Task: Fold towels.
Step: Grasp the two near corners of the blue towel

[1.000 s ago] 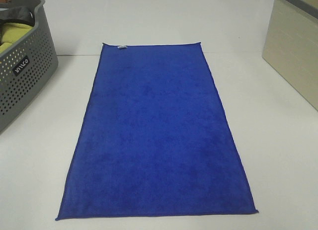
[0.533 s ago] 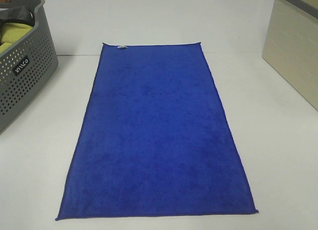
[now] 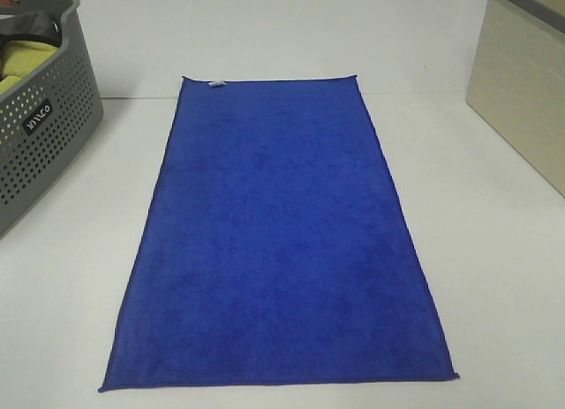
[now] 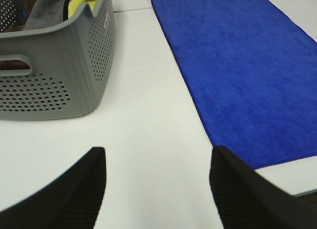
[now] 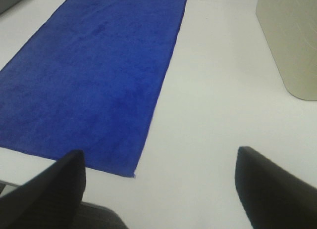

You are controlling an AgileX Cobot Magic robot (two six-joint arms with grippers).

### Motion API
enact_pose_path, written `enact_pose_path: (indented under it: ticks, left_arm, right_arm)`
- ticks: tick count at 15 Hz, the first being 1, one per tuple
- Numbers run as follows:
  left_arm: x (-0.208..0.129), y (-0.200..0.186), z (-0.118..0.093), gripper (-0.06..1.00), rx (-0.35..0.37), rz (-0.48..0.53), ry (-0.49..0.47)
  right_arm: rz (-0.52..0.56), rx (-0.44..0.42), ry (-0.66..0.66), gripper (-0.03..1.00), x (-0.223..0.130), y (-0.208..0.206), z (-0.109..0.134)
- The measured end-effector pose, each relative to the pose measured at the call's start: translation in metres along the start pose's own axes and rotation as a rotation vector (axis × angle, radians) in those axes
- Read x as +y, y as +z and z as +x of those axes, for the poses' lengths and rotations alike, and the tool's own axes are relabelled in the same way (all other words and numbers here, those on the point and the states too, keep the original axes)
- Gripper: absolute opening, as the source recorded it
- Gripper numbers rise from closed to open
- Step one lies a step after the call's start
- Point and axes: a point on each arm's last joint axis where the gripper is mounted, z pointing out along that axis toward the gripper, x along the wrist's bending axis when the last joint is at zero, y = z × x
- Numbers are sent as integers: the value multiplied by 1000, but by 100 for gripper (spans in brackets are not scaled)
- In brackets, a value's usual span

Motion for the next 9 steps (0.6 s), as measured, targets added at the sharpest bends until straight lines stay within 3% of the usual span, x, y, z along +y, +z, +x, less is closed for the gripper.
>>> enact_pose_path:
  ticks: [3, 5, 6, 7, 9]
  left_arm:
    - [19, -1, -1, 59, -11, -148, -41]
    - [36, 15, 1, 59, -32, -200, -168]
    - [44, 29, 2, 59, -51, -188, -238]
    - [55, 63, 4, 59, -71, -90, -352]
    - [57, 103, 7, 59, -71, 75, -447]
  right_arm:
    - [-115, 68, 88, 78, 21, 1, 4]
    - [-122, 78, 138, 78, 38, 14, -1]
    - [-49, 73, 159, 78, 45, 30, -7]
    - [108, 55, 177, 78, 52, 61, -18]
    - [275, 57, 206, 78, 60, 96, -28]
